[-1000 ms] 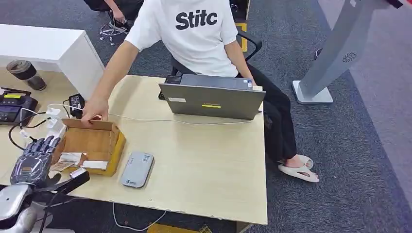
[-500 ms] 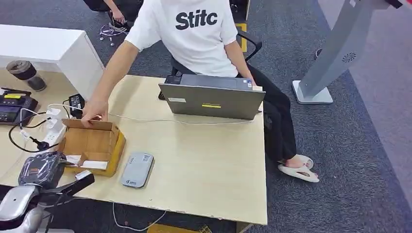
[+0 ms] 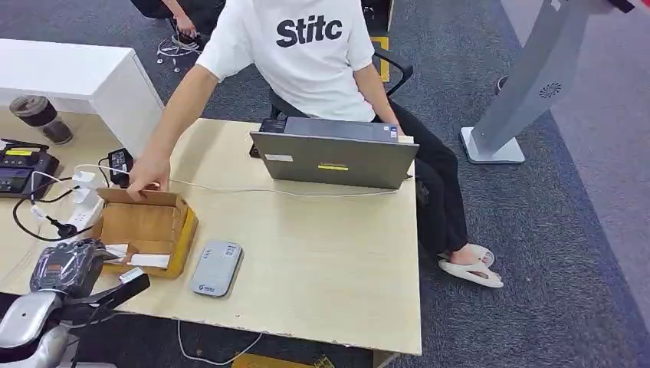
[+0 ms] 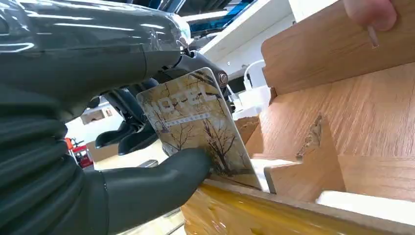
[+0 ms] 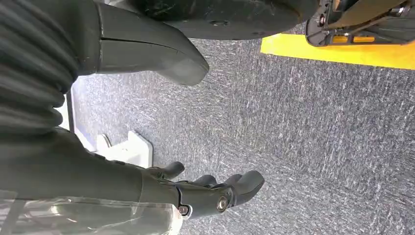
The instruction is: Pass the card to the sensor for recognition and then transmit it.
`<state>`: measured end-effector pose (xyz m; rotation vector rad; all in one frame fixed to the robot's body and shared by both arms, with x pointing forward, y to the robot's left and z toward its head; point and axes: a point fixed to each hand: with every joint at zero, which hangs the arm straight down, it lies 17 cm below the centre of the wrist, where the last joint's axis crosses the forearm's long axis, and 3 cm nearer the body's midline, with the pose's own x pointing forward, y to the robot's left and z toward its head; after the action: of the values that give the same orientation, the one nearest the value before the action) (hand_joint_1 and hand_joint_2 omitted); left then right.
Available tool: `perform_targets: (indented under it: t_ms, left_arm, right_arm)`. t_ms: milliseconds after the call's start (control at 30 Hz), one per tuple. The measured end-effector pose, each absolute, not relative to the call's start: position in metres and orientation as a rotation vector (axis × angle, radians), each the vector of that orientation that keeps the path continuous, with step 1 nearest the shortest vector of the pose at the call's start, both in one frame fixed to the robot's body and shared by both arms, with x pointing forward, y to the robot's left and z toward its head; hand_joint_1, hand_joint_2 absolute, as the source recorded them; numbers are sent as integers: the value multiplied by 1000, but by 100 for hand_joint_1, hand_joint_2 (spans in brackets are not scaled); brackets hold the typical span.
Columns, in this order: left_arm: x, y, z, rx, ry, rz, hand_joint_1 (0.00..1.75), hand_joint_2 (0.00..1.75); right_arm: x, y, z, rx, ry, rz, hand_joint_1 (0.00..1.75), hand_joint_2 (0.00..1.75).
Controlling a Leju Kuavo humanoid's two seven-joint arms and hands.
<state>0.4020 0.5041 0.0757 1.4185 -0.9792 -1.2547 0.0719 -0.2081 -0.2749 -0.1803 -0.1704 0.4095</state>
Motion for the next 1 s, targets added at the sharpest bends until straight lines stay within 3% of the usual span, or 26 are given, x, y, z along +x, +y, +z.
perform_targets:
  t_ms: [567,1000]
  left_arm:
    - [404,508,86,1457,-998,-1251,175,175]
    - [434,522,165,1602,-1079,-1239,175,175]
  right_arm:
    - [72,-208,-275,-181,-171,409,0,175]
    - [73,-207,-275,-179,-181,410,0,175]
